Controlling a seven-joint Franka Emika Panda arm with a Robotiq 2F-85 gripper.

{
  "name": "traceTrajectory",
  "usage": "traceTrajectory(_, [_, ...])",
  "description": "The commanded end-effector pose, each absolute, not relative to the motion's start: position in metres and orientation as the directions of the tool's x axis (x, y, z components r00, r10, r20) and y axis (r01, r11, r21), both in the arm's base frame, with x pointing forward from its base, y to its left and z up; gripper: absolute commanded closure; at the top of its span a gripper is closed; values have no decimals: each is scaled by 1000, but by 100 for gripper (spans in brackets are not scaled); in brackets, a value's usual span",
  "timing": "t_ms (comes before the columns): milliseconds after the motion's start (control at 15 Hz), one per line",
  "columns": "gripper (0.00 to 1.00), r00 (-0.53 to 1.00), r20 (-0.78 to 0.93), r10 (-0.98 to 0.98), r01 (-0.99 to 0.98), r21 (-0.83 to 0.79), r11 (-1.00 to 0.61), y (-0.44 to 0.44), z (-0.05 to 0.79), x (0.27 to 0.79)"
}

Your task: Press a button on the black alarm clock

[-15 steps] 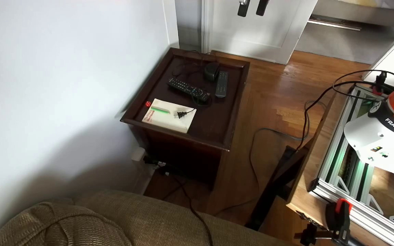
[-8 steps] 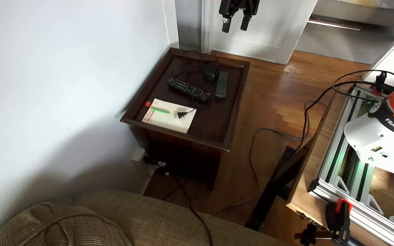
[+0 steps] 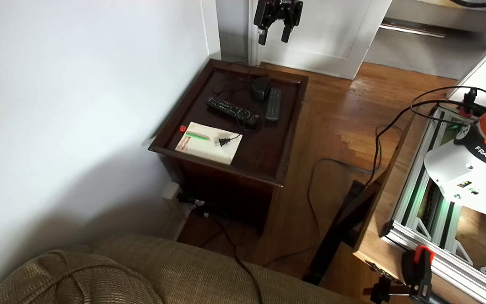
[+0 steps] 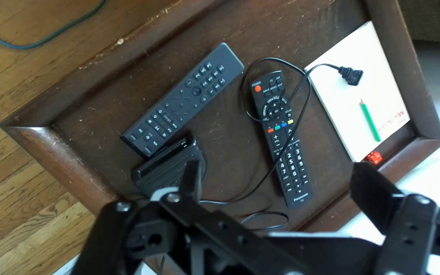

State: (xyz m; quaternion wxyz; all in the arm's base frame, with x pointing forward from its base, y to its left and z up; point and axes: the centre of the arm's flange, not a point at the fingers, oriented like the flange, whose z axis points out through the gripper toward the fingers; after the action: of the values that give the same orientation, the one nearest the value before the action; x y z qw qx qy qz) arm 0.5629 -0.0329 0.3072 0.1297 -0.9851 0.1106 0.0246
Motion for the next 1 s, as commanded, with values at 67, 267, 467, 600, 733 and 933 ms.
traceTrajectory(67, [0, 974, -84, -212, -227, -257, -939, -33, 305, 567])
traceTrajectory(267, [0, 974, -83, -211, -225, -258, -939, -32, 306, 569])
traceTrajectory(467, [0, 974, -83, -211, -225, -259, -939, -32, 306, 569])
traceTrajectory(600, [0, 973, -89, -211, -228, -263, -938, -32, 301, 578])
traceTrajectory(733, [0, 971, -84, -225, -239, -261, -935, -31, 291, 593])
traceTrajectory(933, [0, 964, -102, -245, -263, -264, -928, -30, 276, 607])
